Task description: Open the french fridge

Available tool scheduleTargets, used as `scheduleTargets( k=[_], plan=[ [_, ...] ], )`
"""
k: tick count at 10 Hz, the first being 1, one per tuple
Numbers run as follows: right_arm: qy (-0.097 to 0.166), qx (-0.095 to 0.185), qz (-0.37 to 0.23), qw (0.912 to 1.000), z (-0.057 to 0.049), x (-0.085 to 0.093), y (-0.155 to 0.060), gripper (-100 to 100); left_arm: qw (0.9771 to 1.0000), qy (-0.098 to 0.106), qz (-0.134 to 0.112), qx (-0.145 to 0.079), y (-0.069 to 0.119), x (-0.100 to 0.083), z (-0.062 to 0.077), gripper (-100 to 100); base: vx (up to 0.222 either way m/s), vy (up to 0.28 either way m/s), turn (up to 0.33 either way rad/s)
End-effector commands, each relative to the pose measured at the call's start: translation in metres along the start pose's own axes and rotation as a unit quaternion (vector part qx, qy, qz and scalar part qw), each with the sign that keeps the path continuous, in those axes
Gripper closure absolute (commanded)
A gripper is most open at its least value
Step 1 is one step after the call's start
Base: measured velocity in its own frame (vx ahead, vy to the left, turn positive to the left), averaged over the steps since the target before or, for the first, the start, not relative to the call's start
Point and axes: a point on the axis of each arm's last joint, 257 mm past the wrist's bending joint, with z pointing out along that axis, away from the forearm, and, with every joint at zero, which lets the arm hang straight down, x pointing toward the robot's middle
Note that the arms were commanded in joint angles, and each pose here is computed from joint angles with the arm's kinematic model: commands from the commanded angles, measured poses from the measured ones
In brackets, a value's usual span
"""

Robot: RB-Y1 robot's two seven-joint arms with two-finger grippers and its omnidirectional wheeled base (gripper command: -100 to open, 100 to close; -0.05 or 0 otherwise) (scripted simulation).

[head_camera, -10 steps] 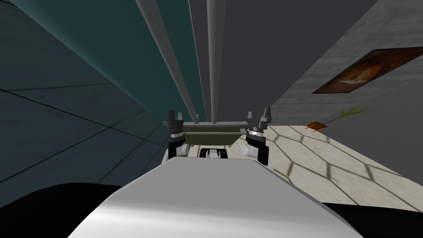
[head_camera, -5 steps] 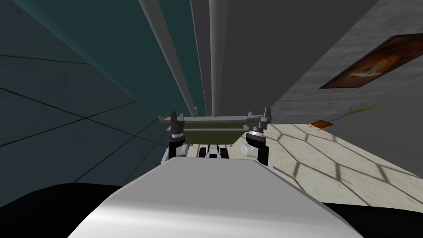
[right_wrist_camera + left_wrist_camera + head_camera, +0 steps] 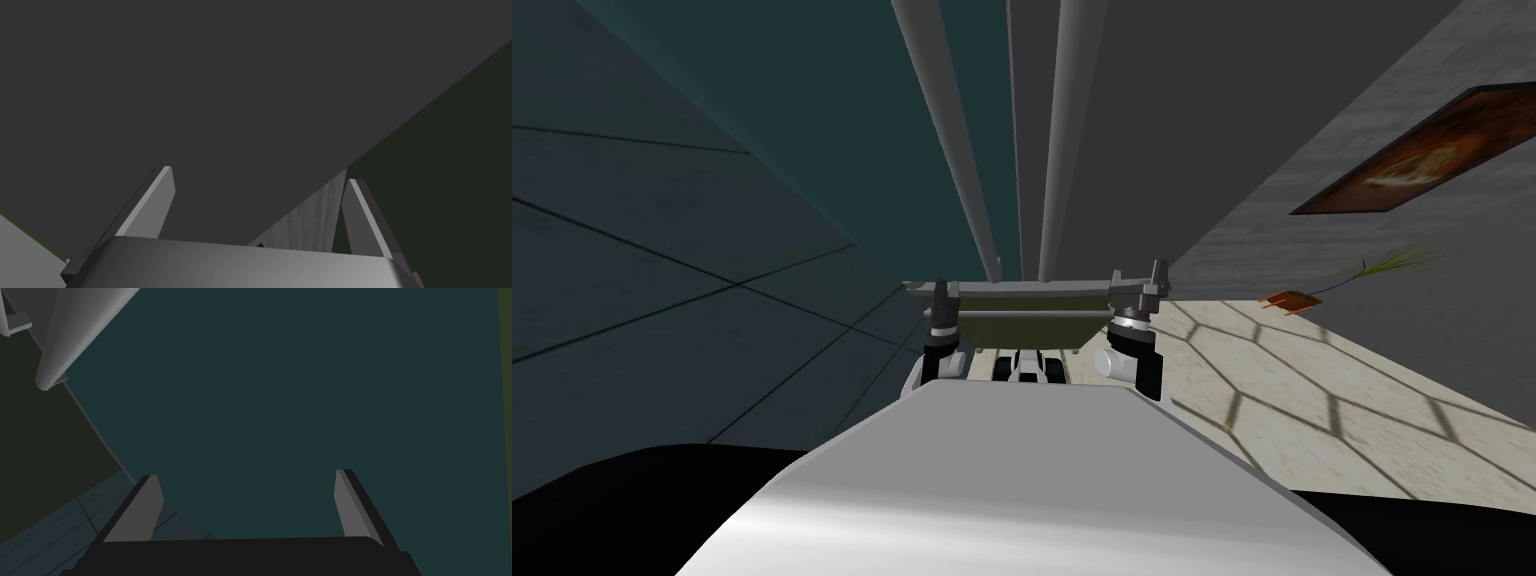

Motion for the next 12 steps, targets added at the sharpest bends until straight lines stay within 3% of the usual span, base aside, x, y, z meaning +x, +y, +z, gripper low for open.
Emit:
scheduleTargets(
  k=[1, 8, 12],
  plan=[
    [0.0, 0.0, 0.0, 1.0, 0.0, 0.0, 0.0, 0, 1.0, 0.007, 0.006, -0.002, 0.014, 0.0, -0.008, -100, -0.007, 0.061, 0.002],
    [0.0, 0.0, 0.0, 1.0, 0.0, 0.0, 0.0, 0, 0.9997, 0.014, 0.016, -0.015, 0.046, -0.003, -0.03, -100, 0.0, 0.058, -0.001],
    [0.0, 0.0, 0.0, 1.0, 0.0, 0.0, 0.0, 0, 0.9993, 0.013, 0.029, -0.018, 0.069, -0.008, -0.05, -100, 0.007, 0.086, -0.001]
  ],
)
